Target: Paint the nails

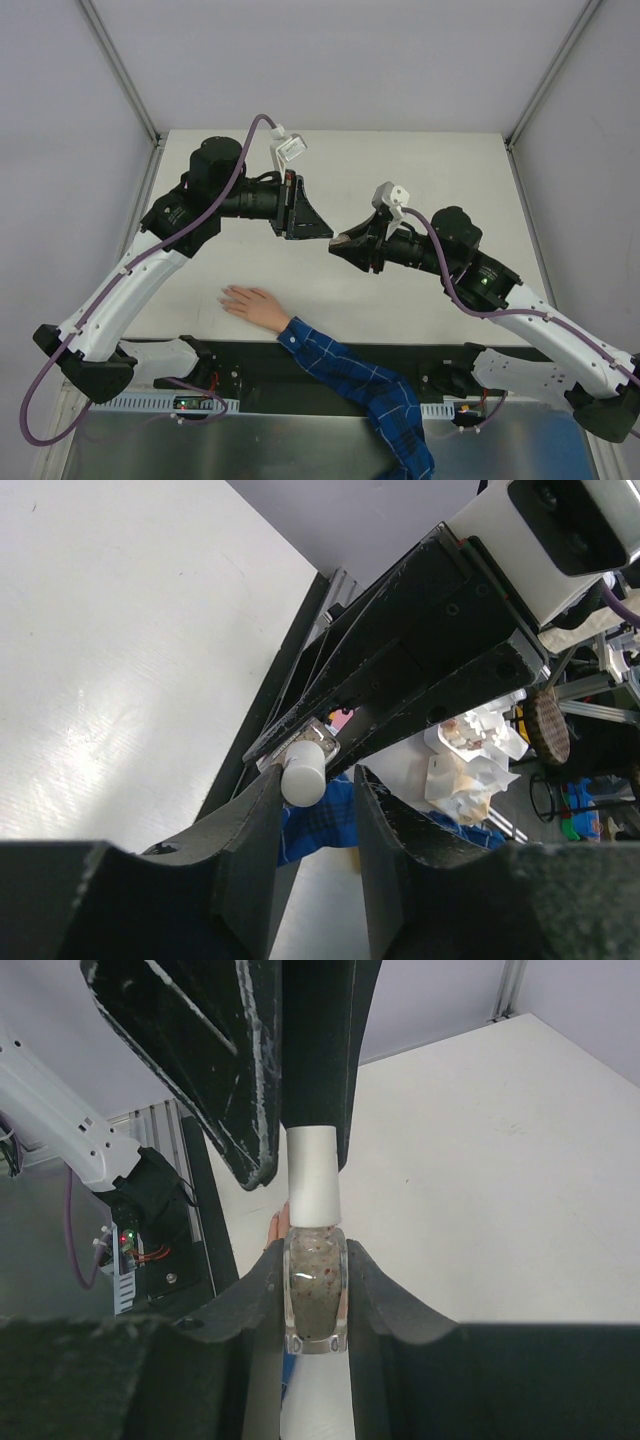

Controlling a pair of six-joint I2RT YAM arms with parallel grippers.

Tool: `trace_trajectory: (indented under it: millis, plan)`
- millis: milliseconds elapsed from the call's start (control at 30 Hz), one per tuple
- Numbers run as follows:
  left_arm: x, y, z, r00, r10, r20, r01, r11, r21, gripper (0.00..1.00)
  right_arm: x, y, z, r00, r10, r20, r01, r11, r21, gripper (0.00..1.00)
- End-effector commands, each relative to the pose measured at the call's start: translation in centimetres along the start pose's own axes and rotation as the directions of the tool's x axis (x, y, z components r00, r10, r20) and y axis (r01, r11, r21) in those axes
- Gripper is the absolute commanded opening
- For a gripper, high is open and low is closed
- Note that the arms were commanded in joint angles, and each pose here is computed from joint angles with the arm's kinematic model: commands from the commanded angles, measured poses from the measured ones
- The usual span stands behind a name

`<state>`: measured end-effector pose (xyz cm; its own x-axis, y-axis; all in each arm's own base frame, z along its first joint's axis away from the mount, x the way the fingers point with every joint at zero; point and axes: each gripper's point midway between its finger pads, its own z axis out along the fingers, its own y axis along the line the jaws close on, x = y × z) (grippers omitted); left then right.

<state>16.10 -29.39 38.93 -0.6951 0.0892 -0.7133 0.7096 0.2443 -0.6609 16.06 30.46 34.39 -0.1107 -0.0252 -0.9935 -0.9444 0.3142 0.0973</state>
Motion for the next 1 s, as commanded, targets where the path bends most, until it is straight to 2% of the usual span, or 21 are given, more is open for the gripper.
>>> trace_trajectory:
  millis: [0, 167, 200, 333, 667, 967]
  plan:
    - [-0.7, -0.2, 0.0, 0.999, 0.028, 0.015, -0.028, 1.000, -0.002, 0.30, -3.6, 0.6, -0.1, 0.994, -0.021, 0.105, 0.024, 0.999, -0.025, 0.00]
    - [-0.7, 0.2, 0.2, 1.000, 0.024, 0.013, -0.024, 1.000, -0.014, 0.21, -3.5, 0.5, 0.0, 0.995, -0.018, 0.101, 0.021, 0.999, -0.025, 0.00]
    - [-0.7, 0.4, 0.2, 1.000, 0.025, 0.017, -0.025, 0.999, -0.026, 0.14, -3.4, 0.5, 0.1, 0.995, -0.018, 0.098, 0.021, 0.999, -0.024, 0.00]
    - [-1.1, 0.7, 0.0, 0.999, 0.034, 0.035, -0.032, 0.998, -0.058, 0.00, -3.3, 0.5, 0.1, 0.995, -0.015, 0.094, 0.017, 1.000, -0.021, 0.00]
    - [-2.2, 1.4, -1.3, 0.991, 0.074, 0.113, -0.055, 0.985, -0.162, 0.00, -2.8, 0.1, -0.1, 0.997, -0.016, 0.080, 0.015, 1.000, 0.003, 0.00]
    - [-2.5, 0.9, -1.6, 0.989, 0.080, 0.123, -0.060, 0.985, -0.159, 0.00, -2.7, 0.1, -0.1, 0.997, -0.014, 0.080, 0.014, 1.000, 0.003, 0.00]
